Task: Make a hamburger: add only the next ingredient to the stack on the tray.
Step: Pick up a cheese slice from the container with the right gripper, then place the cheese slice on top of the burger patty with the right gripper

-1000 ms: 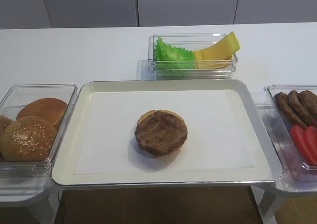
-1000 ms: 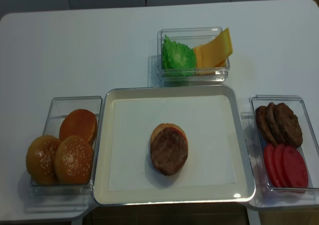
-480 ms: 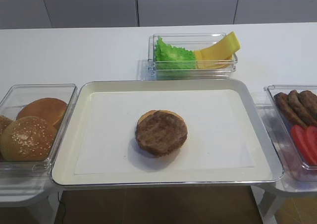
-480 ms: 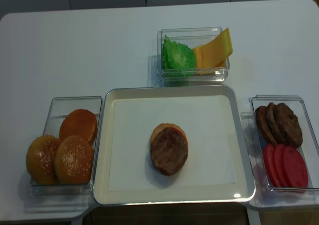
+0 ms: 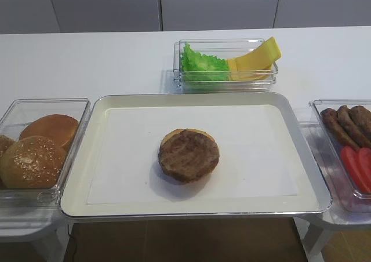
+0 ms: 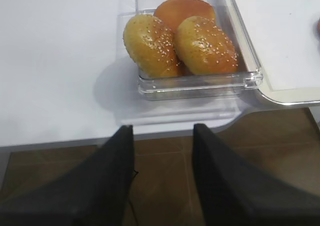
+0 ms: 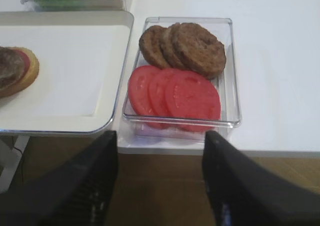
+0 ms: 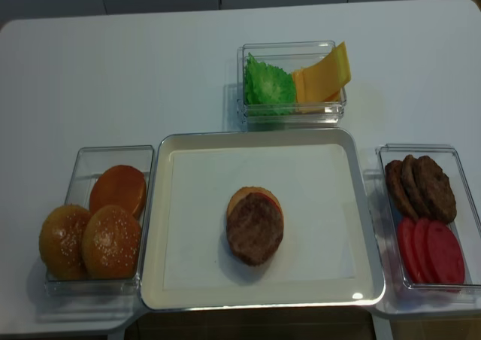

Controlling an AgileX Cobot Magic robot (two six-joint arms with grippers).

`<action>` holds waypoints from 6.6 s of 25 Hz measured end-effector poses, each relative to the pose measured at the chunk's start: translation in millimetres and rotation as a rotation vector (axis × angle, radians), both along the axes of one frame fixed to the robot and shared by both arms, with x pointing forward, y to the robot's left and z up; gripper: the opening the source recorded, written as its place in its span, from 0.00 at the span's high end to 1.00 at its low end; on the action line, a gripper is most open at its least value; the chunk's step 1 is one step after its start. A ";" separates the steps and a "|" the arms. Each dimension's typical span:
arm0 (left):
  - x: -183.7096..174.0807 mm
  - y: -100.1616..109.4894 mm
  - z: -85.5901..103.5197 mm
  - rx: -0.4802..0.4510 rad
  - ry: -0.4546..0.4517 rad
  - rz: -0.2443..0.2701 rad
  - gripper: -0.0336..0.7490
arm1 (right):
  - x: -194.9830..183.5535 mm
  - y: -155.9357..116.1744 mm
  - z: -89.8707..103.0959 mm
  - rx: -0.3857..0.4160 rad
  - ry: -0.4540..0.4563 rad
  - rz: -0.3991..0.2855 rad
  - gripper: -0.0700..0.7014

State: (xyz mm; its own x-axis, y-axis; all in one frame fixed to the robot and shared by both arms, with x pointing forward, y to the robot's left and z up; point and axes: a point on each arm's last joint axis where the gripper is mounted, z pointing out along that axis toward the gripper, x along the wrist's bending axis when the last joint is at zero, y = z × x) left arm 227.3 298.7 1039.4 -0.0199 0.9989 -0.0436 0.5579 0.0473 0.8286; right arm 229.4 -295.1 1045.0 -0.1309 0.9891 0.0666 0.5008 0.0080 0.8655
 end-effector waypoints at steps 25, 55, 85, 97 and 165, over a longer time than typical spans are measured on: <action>0.0 0.0 0.0 0.000 0.000 0.000 0.58 | 132.3 28.5 62.1 0.240 0.144 0.016 0.38; 0.0 0.0 0.0 0.000 0.000 0.000 0.58 | 426.1 71.1 -17.1 0.266 0.530 0.054 0.45; 0.0 0.0 0.0 0.000 0.000 0.000 0.58 | 436.7 70.8 -31.0 0.261 0.507 0.040 0.87; 0.0 0.0 0.0 0.000 0.000 0.000 0.58 | 430.4 71.3 -18.7 0.251 0.506 0.068 0.87; 0.0 0.0 0.0 0.000 0.000 0.000 0.58 | 233.9 208.5 7.0 0.487 0.645 0.627 0.87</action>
State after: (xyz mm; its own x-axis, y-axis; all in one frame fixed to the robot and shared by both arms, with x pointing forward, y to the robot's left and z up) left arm 227.3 298.7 1039.4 -0.0199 0.9989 -0.0436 0.5579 0.0473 0.8286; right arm 463.3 -86.5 1052.0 -0.4124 0.6017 0.6840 0.8992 0.1486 0.4115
